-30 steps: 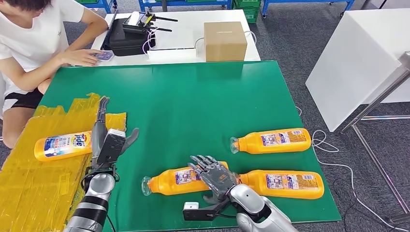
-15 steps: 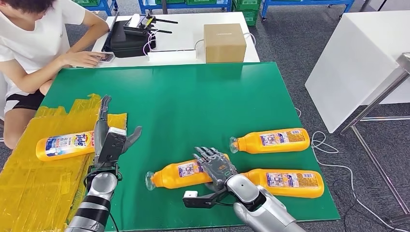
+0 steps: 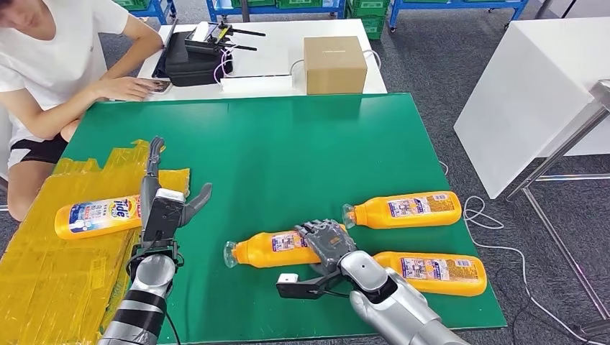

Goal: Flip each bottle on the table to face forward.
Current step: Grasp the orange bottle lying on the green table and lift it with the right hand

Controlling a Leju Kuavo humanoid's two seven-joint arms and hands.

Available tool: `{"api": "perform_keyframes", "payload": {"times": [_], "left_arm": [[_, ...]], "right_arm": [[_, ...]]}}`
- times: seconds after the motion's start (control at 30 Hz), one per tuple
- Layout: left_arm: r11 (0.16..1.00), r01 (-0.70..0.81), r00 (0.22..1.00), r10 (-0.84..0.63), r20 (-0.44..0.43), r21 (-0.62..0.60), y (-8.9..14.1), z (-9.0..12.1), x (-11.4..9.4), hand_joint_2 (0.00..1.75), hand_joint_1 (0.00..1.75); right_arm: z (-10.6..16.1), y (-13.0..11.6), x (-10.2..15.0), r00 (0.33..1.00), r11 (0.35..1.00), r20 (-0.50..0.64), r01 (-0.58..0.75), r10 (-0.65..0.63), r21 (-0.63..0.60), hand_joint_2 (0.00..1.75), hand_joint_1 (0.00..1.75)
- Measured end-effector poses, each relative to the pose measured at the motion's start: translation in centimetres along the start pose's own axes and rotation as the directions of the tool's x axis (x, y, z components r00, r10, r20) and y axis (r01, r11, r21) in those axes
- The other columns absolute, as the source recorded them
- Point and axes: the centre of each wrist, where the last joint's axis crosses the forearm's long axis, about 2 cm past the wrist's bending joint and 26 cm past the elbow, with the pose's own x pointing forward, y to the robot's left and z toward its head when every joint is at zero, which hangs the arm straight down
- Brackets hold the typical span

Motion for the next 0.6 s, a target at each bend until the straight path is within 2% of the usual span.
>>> {"api": "perform_keyframes", "payload": {"times": [0.23, 0.6], "left_arm": [[0.999, -0.028, 1.0, 0.028, -0.004, -0.025, 0.0, 0.3, 0.7, 1.75, 0.0], [0.999, -0.037, 0.999, 0.037, 0.009, -0.023, 0.0, 0.3, 1.2, 1.75, 0.0]], "right_arm": [[0.7, -0.1, 0.7, 0.98, 0.969, -0.068, 0.173, -0.187, -0.174, 1.75, 1.75], [1.3, -0.2, 0.7, 0.962, 0.95, -0.093, 0.232, -0.256, -0.208, 1.75, 1.75]]}}
